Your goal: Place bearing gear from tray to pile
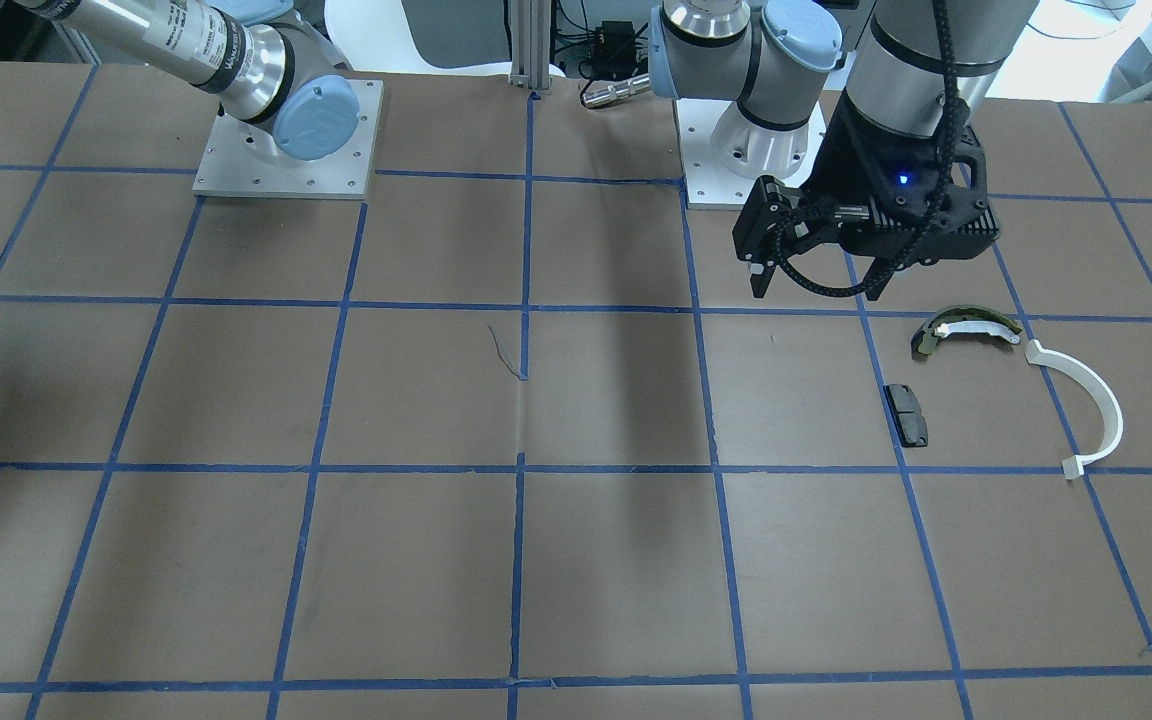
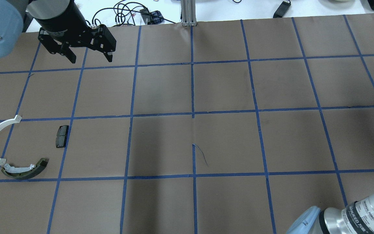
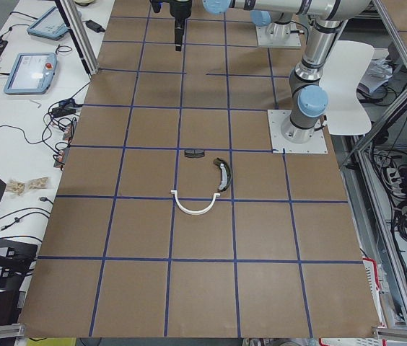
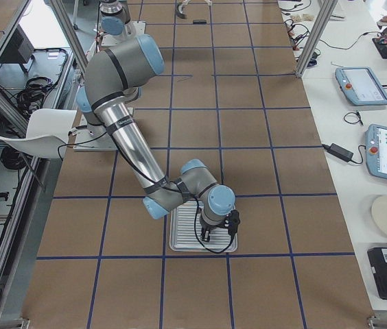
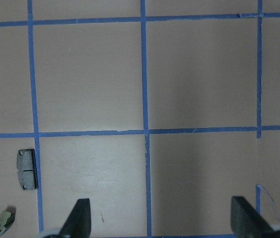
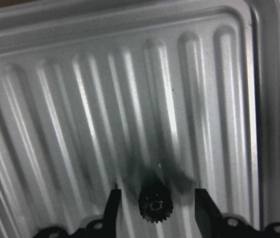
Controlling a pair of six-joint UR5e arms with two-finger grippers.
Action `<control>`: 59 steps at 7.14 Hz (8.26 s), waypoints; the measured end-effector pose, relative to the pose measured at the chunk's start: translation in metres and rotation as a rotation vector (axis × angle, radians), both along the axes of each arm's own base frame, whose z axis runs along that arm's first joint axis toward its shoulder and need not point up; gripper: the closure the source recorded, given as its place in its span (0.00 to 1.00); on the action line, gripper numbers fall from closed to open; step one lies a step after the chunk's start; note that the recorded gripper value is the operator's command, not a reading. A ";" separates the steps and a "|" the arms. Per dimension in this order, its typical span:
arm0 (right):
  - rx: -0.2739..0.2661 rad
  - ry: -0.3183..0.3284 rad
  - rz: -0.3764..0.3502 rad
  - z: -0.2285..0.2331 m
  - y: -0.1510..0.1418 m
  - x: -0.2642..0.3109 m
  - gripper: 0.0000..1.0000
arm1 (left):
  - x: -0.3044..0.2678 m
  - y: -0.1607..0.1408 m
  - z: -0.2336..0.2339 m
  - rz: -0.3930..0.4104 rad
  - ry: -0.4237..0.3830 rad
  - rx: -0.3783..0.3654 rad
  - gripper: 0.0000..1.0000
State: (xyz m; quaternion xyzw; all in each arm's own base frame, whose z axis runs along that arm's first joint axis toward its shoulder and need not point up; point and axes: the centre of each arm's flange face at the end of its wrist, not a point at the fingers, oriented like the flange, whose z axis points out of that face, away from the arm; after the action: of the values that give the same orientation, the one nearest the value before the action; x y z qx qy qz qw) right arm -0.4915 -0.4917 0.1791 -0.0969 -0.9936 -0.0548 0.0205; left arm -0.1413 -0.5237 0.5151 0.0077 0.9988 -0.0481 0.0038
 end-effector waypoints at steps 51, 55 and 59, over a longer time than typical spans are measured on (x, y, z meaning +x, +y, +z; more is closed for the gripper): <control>0.014 -0.062 0.070 0.037 -0.005 0.055 0.29 | -0.047 -0.039 -0.267 0.011 -0.013 0.145 1.00; 0.052 -0.100 0.063 0.014 0.004 0.066 0.33 | 0.223 -0.050 -0.276 -0.077 -0.075 0.290 1.00; 0.064 -0.102 0.066 0.008 0.005 0.066 0.39 | 0.304 -0.027 -0.314 -0.179 -0.120 0.241 1.00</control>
State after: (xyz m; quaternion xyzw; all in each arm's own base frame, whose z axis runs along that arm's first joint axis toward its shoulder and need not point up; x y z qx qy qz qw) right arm -0.4258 -0.4868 0.1874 -0.0602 -0.9937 -0.0908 -0.0253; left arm 0.1632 -0.5506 0.2009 0.0998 0.9907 0.0722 0.0582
